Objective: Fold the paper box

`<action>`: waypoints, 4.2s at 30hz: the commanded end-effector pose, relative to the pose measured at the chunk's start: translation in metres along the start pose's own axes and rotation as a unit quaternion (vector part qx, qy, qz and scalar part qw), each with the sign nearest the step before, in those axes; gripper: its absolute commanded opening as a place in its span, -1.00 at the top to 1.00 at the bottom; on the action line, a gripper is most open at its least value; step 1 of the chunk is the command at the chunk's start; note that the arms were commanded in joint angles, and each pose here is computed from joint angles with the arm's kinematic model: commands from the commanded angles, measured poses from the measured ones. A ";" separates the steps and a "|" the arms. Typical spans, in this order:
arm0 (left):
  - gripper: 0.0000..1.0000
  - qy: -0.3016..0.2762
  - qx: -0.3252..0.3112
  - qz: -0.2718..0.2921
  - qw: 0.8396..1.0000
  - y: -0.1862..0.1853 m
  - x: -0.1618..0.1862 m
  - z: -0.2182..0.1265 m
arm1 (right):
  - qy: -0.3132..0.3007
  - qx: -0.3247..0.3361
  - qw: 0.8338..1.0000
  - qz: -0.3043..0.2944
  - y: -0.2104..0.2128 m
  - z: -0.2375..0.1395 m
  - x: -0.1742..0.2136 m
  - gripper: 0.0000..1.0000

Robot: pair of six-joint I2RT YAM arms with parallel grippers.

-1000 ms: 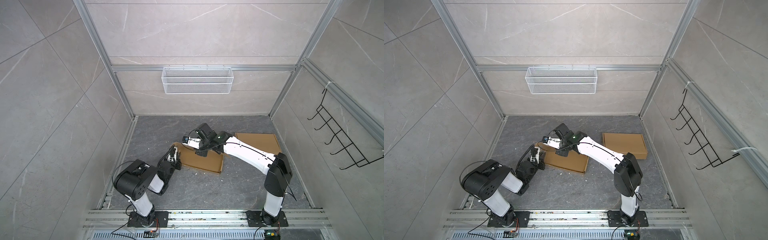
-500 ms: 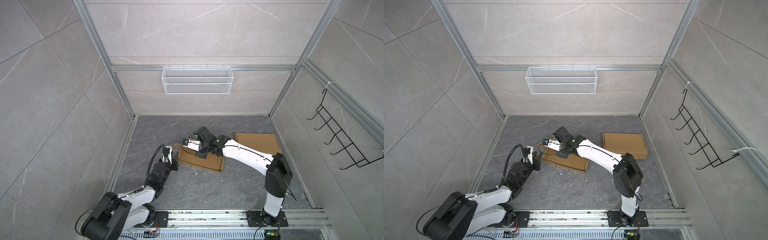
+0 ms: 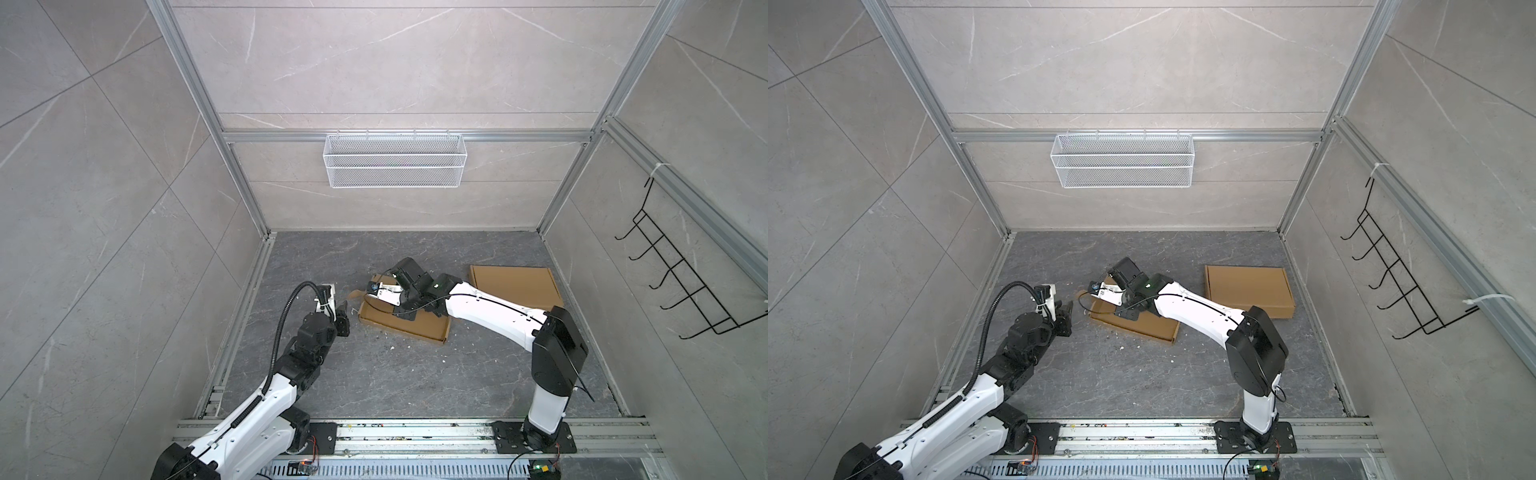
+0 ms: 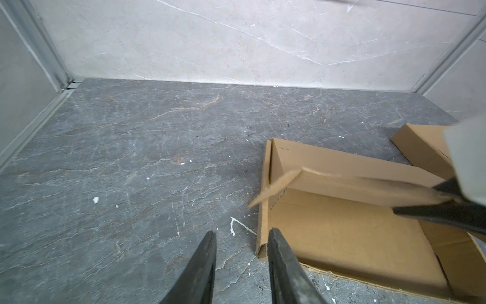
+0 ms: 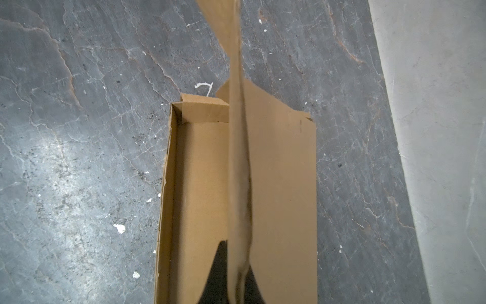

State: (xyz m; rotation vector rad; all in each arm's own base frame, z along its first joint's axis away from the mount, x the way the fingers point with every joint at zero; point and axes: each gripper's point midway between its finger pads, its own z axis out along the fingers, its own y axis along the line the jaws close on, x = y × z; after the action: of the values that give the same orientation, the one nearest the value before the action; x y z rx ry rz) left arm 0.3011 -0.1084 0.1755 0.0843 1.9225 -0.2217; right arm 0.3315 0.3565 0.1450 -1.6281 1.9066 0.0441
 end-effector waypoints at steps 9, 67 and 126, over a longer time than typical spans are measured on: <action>0.11 0.091 -0.032 -0.018 0.995 0.011 -0.036 0.005 | 0.022 -0.001 1.000 0.000 0.018 -0.001 0.016 0.69; 0.07 0.353 0.216 -0.199 0.888 -0.060 0.046 0.108 | 0.051 -0.087 0.698 0.709 -0.005 -0.035 0.192 -0.08; -0.27 0.291 0.203 -0.235 0.905 -0.041 0.060 0.144 | 0.025 -0.138 0.709 0.692 -0.036 0.023 0.170 -0.36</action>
State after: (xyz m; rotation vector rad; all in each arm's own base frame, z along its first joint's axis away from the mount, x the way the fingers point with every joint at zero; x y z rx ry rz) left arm 0.3986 -0.1786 0.0666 -0.0452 2.5092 -0.9782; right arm 0.3552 0.1892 0.0531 0.0891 2.8101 0.8761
